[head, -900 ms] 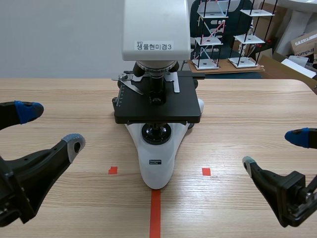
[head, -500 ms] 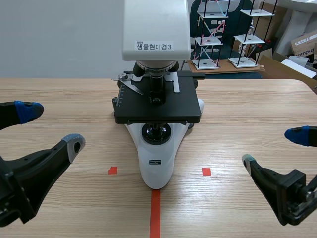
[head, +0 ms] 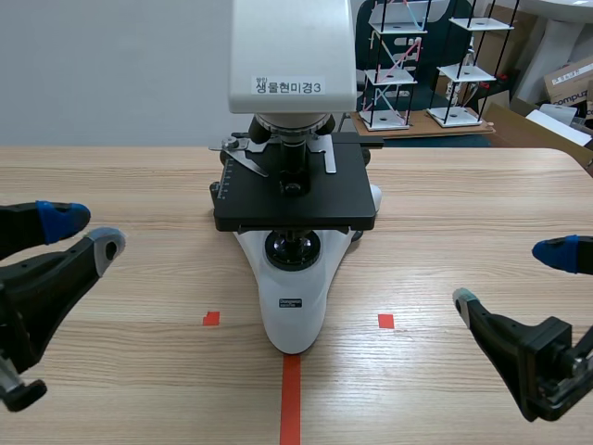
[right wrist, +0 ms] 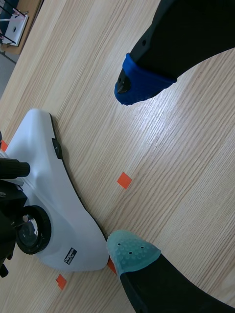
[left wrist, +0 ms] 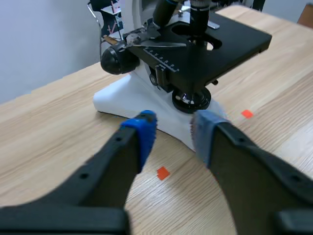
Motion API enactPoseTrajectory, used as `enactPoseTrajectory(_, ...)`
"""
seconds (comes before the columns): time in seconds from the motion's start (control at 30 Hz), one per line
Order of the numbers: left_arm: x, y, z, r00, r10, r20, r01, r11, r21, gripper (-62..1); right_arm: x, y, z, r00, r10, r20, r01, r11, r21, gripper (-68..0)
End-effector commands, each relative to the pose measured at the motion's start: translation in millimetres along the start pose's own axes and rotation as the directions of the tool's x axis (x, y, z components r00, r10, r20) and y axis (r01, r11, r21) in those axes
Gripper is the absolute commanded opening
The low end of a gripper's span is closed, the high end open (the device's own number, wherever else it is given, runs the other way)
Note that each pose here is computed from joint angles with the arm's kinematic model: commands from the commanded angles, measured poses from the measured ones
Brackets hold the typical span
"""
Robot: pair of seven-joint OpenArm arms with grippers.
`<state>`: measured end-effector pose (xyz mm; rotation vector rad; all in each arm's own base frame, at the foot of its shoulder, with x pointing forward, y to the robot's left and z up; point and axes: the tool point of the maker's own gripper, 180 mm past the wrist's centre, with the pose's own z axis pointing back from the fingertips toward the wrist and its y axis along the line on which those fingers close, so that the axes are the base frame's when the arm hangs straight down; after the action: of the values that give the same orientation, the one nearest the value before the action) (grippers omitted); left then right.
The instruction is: Point at the stage clip
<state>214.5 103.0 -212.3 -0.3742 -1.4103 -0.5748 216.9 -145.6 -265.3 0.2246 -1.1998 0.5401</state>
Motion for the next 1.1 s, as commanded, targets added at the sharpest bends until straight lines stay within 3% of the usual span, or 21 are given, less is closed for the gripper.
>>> enactPoseTrajectory(0.0,7,5,-3,0.999,-0.026,0.03,0.025,1.0,0.013,-50.5,9.9,-5,0,0.999,0.015,0.032,-0.015,1.0,-0.01,-11.3)
enactPoseTrajectory(0.07,9,13,-6,0.998,-0.046,0.037,0.045,0.998,0.039,-58.7,10.1,-5,0,0.999,0.015,0.033,-0.015,1.0,-0.01,-11.3)
enactPoseTrajectory(0.33,18,48,-25,0.979,-0.196,0.056,0.193,0.979,0.062,-59.1,10.2,-5,0,0.999,0.014,0.033,-0.014,1.0,-0.01,-11.3)
enactPoseTrajectory(0.6,20,77,-48,0.965,-0.261,0.042,0.261,0.965,-0.012,-59.1,10.1,-5,0,0.999,0.014,0.033,-0.014,1.0,-0.01,-11.3)
enactPoseTrajectory(0.77,22,74,-67,0.959,-0.28,0.035,0.282,0.954,-0.102,-59.0,10.0,-5,0,0.999,0.015,0.033,-0.014,1.0,-0.01,-11.3)
enactPoseTrajectory(1.07,36,46,-95,0.957,-0.278,0.08,0.289,0.931,-0.221,-59.0,10.1,-5,0,0.999,0.014,0.033,-0.014,1.0,-0.01,-11.3)
